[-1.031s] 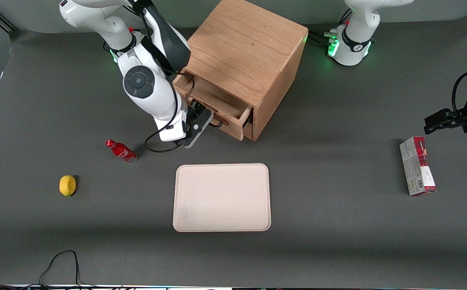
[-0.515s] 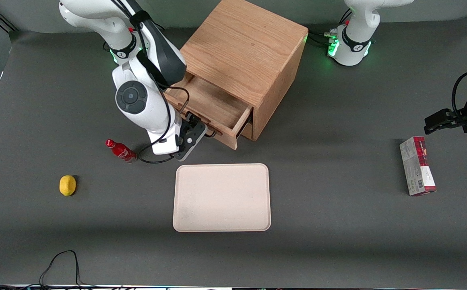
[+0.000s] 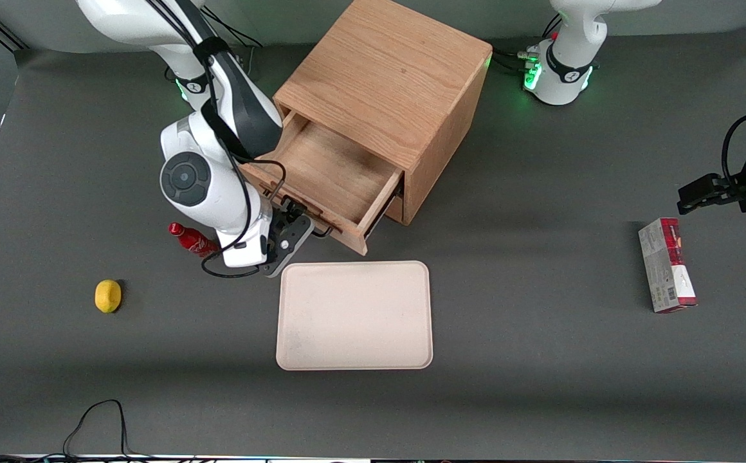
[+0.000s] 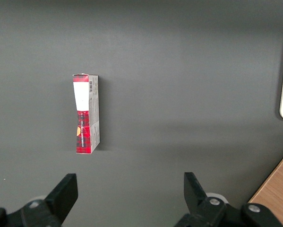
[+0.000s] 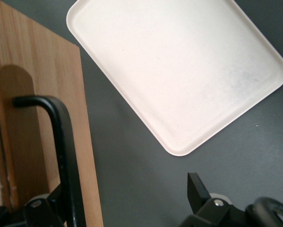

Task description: Open upper drawer

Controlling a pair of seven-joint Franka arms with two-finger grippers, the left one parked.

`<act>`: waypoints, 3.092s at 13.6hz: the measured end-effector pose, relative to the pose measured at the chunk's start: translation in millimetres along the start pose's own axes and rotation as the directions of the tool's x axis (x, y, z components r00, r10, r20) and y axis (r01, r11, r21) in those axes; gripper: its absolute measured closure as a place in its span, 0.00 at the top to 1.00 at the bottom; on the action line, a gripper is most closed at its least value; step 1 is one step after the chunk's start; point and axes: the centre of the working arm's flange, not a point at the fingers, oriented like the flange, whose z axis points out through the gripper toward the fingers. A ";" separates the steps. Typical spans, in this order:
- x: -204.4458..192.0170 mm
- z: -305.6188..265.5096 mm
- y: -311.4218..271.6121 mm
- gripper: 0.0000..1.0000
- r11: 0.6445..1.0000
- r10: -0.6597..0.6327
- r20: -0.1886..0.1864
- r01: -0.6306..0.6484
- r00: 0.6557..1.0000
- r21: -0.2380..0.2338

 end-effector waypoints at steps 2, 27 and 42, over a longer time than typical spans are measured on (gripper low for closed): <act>-1.3 -1.2 12.3 1.00 1.000 -0.009 -0.005 0.009 1.000 -0.003; 2.4 -71.2 80.2 1.00 0.999 0.028 -0.025 -0.028 0.999 -0.024; -130.0 -233.2 135.1 1.00 0.788 0.600 0.040 -0.582 0.799 -0.199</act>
